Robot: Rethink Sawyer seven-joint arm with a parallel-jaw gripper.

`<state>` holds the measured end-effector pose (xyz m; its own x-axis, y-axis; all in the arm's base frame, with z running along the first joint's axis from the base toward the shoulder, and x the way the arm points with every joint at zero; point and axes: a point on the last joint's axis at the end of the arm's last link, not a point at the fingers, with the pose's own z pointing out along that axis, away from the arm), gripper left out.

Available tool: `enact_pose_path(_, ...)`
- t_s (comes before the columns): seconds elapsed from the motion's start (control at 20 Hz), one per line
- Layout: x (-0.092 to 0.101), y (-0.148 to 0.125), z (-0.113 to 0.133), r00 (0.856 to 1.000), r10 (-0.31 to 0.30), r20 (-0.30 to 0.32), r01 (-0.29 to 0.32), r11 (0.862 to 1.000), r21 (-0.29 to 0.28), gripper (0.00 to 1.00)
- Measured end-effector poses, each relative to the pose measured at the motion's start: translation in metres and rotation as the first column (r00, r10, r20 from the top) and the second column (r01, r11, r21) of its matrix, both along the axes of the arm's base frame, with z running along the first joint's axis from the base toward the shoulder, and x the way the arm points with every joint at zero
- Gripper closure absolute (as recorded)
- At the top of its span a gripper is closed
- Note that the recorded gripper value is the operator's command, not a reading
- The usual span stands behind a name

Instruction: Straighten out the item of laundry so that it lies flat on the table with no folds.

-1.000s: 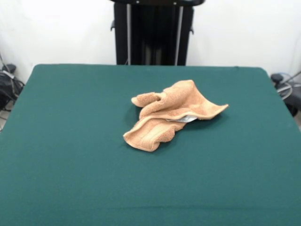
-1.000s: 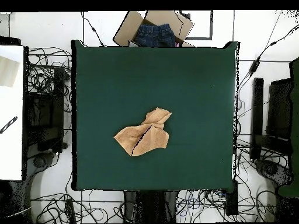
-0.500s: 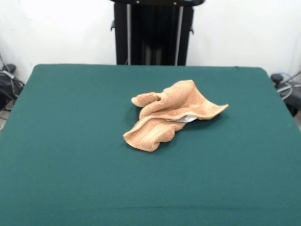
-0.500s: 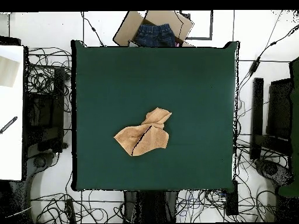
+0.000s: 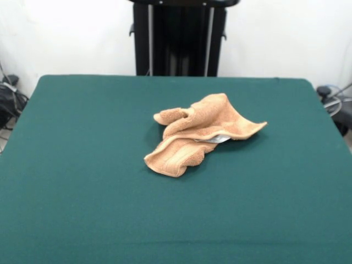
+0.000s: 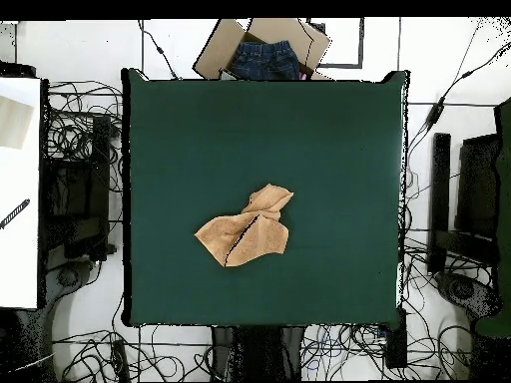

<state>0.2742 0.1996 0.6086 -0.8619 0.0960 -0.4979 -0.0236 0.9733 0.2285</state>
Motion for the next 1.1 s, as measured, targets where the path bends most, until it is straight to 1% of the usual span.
enact_pose_path(0.4, 0.005, -0.005, -0.001, 0.999, -0.005, 0.054, 0.003, 0.999, 0.035, 0.00)
enact_pose_path(0.55, 0.008, -0.010, 0.000, 0.997, -0.014, 0.075, 0.011, 0.999, 0.045, 0.00)
enact_pose_path(0.75, 0.007, -0.014, -0.001, 0.997, -0.012, 0.077, 0.010, 1.000, 0.030, 0.00)
enact_pose_path(0.85, 0.004, -0.014, -0.001, 0.998, 0.000, 0.066, 0.000, 1.000, 0.000, 0.00)
enact_pose_path(0.9, -0.001, -0.014, -0.002, 0.999, 0.015, 0.043, -0.013, 0.999, -0.031, 0.00)
enact_pose_path(0.95, -0.005, -0.015, -0.002, 0.999, 0.021, 0.027, -0.020, 0.999, -0.048, 0.00)
enact_pose_path(1.1, -0.024, -0.017, -0.006, 0.997, 0.056, -0.055, -0.062, 0.991, -0.117, 0.00)
